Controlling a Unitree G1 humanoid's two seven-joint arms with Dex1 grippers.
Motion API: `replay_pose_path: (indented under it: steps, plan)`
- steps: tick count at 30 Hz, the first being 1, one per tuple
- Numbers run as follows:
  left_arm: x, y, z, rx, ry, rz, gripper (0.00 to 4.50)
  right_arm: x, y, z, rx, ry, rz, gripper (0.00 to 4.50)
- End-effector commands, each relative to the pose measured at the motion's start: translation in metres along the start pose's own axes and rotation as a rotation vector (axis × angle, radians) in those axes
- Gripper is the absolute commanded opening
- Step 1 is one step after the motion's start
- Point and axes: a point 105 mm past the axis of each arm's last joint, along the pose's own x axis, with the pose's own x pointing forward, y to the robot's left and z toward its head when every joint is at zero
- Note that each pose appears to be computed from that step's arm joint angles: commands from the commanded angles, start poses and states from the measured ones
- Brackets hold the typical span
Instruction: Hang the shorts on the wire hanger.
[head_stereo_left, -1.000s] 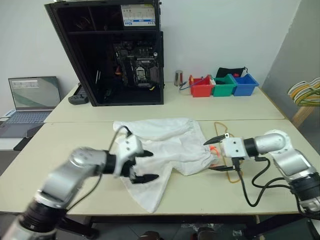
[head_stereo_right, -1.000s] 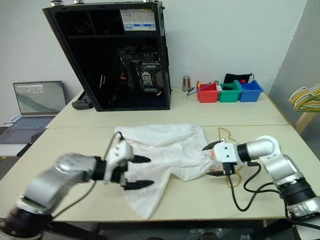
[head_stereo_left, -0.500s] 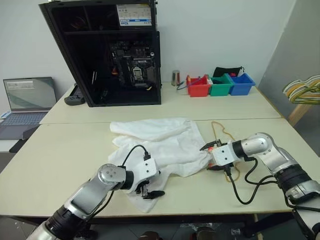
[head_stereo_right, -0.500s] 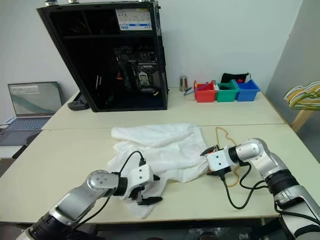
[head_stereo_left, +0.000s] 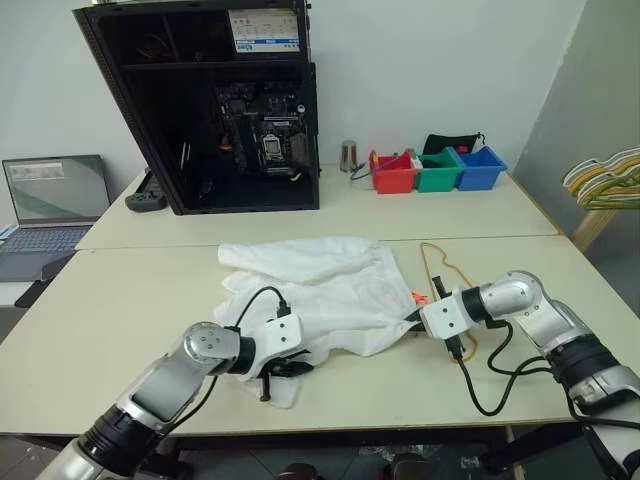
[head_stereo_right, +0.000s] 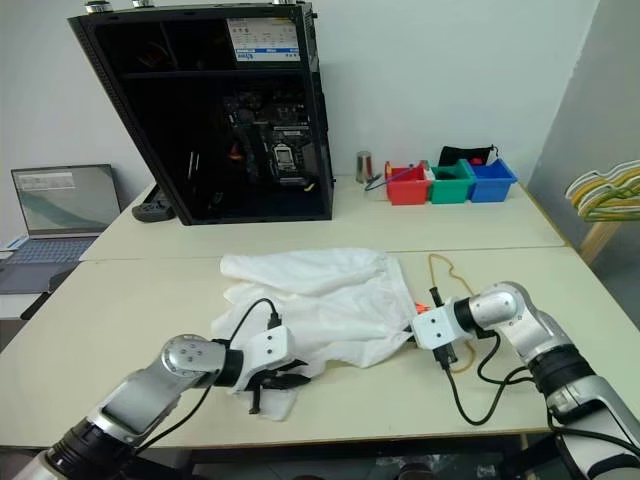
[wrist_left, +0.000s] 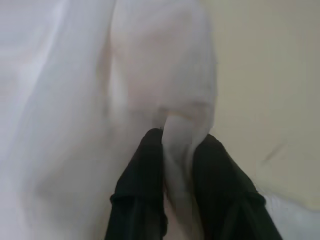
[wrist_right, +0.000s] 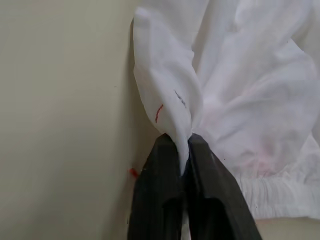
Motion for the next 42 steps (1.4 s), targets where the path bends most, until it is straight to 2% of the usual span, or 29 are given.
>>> replay_pose_path:
  steps: [1,9,12,15,16,18,20,21,22,24,25,26,27,29,30,32,34,35,37,38,40,42]
  plan:
    - [-0.021,-0.005,0.005,0.068,-0.008,-0.029,0.02,-0.015,0.000,0.011,-0.003,-0.012,-0.014,0.00]
    - [-0.066,-0.043,0.006,0.041,0.021,-0.292,0.02,-0.031,0.032,0.039,0.088,-0.050,0.112,0.00]
    - [-0.077,-0.035,0.015,0.006,0.004,-0.325,0.02,-0.030,0.031,0.045,0.171,-0.070,0.126,0.00]
    - [-0.072,0.038,0.023,0.052,-0.018,-0.080,0.02,-0.029,-0.024,0.032,0.257,-0.064,-0.040,0.00]
    - [-0.071,0.054,0.025,0.060,-0.017,-0.035,0.02,-0.030,-0.038,0.028,0.270,-0.057,-0.076,0.00]
    - [-0.073,0.099,0.028,0.135,0.025,0.102,0.02,-0.039,-0.083,0.012,0.304,-0.022,-0.210,0.00]
    - [-0.085,0.154,0.041,0.213,0.059,0.318,0.02,-0.053,-0.129,-0.001,0.299,0.032,-0.365,0.00]
    - [-0.089,0.169,0.048,0.232,0.061,0.376,0.02,-0.057,-0.141,-0.003,0.295,0.045,-0.403,0.00]
    - [-0.099,0.193,0.062,0.263,0.047,0.518,0.02,-0.065,-0.160,-0.005,0.277,0.073,-0.485,0.00]
    - [-0.132,0.233,0.097,0.263,-0.010,0.810,0.02,-0.087,-0.201,-0.006,0.209,0.159,-0.709,0.00]
    - [-0.164,0.251,0.119,0.290,-0.030,1.015,0.02,-0.115,-0.231,0.002,0.148,0.207,-0.940,0.00]
    - [-0.192,0.259,0.137,0.326,-0.043,1.175,0.02,-0.140,-0.252,0.015,0.074,0.226,-1.116,0.00]
    - [-0.210,0.263,0.148,0.357,-0.049,1.275,0.02,-0.156,-0.263,0.024,0.024,0.232,-1.225,0.00]
    - [-0.269,0.262,0.175,0.447,-0.068,1.580,0.02,-0.184,-0.277,0.048,-0.112,0.226,-1.407,0.00]
    - [-0.295,0.257,0.185,0.466,-0.107,1.714,0.02,-0.188,-0.278,0.055,-0.158,0.212,-1.440,0.00]
    - [-0.327,0.247,0.194,0.493,-0.150,1.886,0.02,-0.188,-0.278,0.061,-0.221,0.199,-1.453,0.00]
    - [-0.341,0.239,0.200,0.555,-0.178,1.954,0.02,-0.180,-0.274,0.062,-0.261,0.176,-1.434,0.00]
    - [-0.328,0.239,0.194,0.600,-0.187,1.894,0.02,-0.159,-0.264,0.055,-0.270,0.154,-1.352,0.00]
    - [-0.289,0.240,0.169,0.633,-0.200,1.716,0.02,-0.110,-0.233,0.031,-0.201,0.105,-1.131,0.00]
    - [-0.276,0.238,0.160,0.645,-0.201,1.659,0.02,-0.096,-0.222,0.025,-0.179,0.091,-1.064,0.00]
    - [-0.248,0.231,0.134,0.597,-0.206,1.537,0.02,-0.071,-0.197,0.009,-0.109,0.084,-0.929,0.00]
    - [-0.210,0.209,0.095,0.497,-0.182,1.383,0.02,-0.047,-0.169,-0.004,-0.039,0.077,-0.812,0.00]
